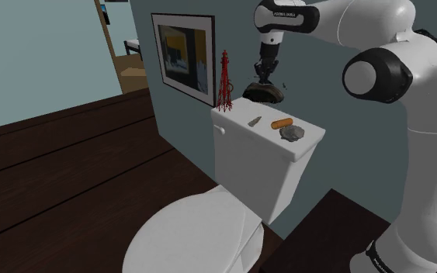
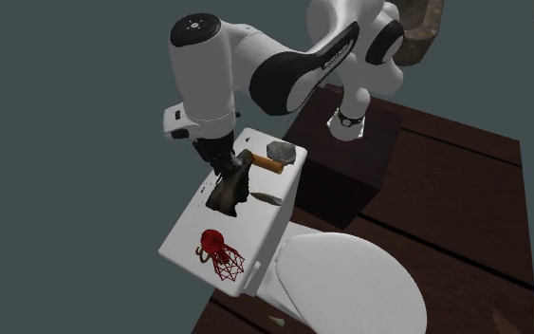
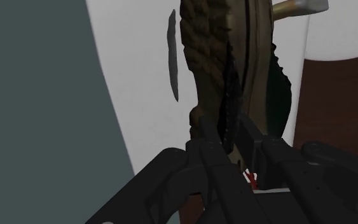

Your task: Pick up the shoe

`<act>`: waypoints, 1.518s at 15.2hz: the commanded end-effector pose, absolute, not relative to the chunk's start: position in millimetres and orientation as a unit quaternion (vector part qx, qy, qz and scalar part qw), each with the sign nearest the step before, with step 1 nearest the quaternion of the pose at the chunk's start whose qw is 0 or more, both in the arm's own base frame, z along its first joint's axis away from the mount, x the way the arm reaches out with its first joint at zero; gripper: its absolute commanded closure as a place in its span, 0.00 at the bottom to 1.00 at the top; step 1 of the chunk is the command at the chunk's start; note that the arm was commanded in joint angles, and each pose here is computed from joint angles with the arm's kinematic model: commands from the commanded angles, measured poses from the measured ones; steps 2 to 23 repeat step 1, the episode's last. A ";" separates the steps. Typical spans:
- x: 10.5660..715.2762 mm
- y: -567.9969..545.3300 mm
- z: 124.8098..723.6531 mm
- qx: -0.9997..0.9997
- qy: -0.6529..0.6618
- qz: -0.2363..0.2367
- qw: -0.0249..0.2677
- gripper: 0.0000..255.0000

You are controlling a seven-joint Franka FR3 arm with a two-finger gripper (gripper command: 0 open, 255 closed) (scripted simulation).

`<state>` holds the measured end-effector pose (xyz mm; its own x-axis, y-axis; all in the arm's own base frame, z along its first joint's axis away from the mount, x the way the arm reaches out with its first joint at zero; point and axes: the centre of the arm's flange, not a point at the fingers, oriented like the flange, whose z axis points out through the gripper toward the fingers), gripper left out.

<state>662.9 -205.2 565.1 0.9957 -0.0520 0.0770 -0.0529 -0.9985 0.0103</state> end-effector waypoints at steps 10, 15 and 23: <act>662.6 -204.4 568.4 0.999 -0.026 0.039 0.006 1.00; 662.6 -204.4 568.4 0.999 -0.026 0.039 0.006 1.00; 662.6 -204.4 568.4 0.999 -0.026 0.039 0.006 1.00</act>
